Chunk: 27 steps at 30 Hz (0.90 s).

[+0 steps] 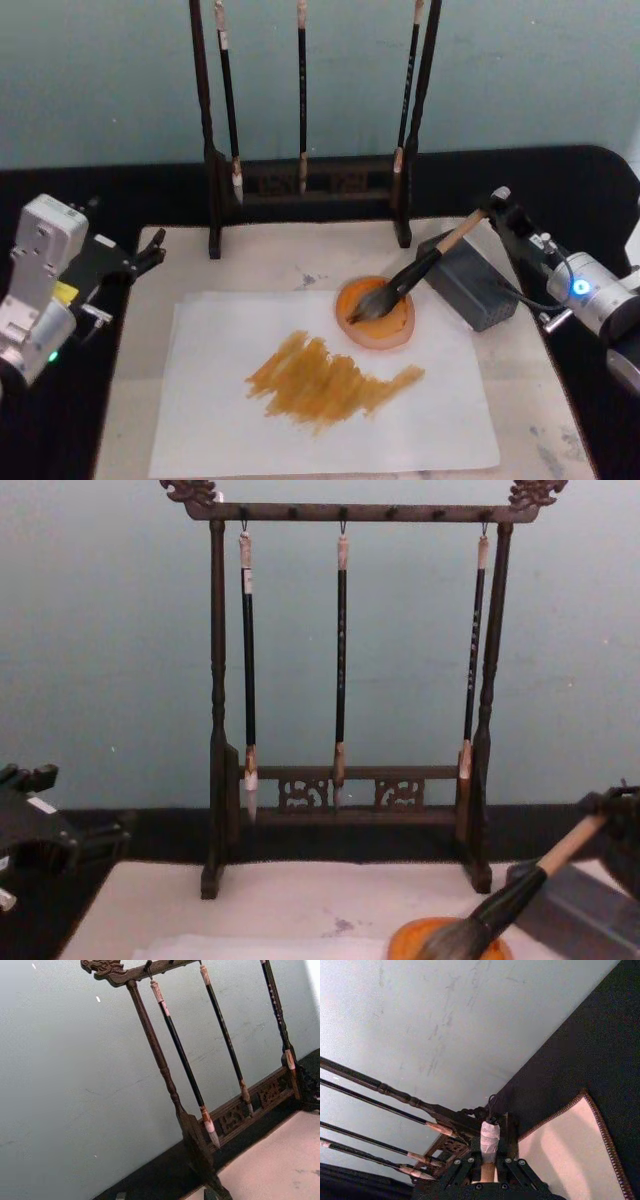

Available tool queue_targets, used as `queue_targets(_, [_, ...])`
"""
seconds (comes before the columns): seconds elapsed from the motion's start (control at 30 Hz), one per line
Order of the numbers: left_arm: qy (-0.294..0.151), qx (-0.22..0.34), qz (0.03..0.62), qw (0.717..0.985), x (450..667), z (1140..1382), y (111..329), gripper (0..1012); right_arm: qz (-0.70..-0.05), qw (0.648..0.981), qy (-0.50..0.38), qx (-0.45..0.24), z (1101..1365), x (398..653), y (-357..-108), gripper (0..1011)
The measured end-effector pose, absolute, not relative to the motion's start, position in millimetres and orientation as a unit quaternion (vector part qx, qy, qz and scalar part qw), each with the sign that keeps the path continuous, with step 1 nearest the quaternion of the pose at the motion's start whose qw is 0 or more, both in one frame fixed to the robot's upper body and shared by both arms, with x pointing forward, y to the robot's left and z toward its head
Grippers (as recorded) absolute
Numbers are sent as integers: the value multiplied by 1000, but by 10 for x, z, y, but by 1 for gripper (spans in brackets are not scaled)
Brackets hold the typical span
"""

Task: Pick up the brush from the inkstone, write on the paper, then place the brush back to its original position.

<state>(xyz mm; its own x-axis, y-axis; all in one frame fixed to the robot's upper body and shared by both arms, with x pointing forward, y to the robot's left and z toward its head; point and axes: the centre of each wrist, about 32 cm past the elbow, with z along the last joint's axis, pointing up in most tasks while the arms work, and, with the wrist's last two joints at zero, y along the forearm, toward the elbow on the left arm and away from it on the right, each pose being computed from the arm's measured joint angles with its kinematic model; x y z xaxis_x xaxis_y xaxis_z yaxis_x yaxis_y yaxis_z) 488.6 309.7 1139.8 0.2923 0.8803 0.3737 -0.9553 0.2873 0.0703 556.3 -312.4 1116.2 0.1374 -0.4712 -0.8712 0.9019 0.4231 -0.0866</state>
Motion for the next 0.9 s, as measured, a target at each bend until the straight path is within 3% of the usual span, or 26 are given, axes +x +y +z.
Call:
queue_targets(0.57, [-132,141,580,791,4886,11398,3097,1010,-462,733,441,236,11359,5555,-3150,163])
queue_targets(0.9, [-132,141,580,791,4886,11398,3097,1010,-438,785,389,202,11637,5520,-3094,163])
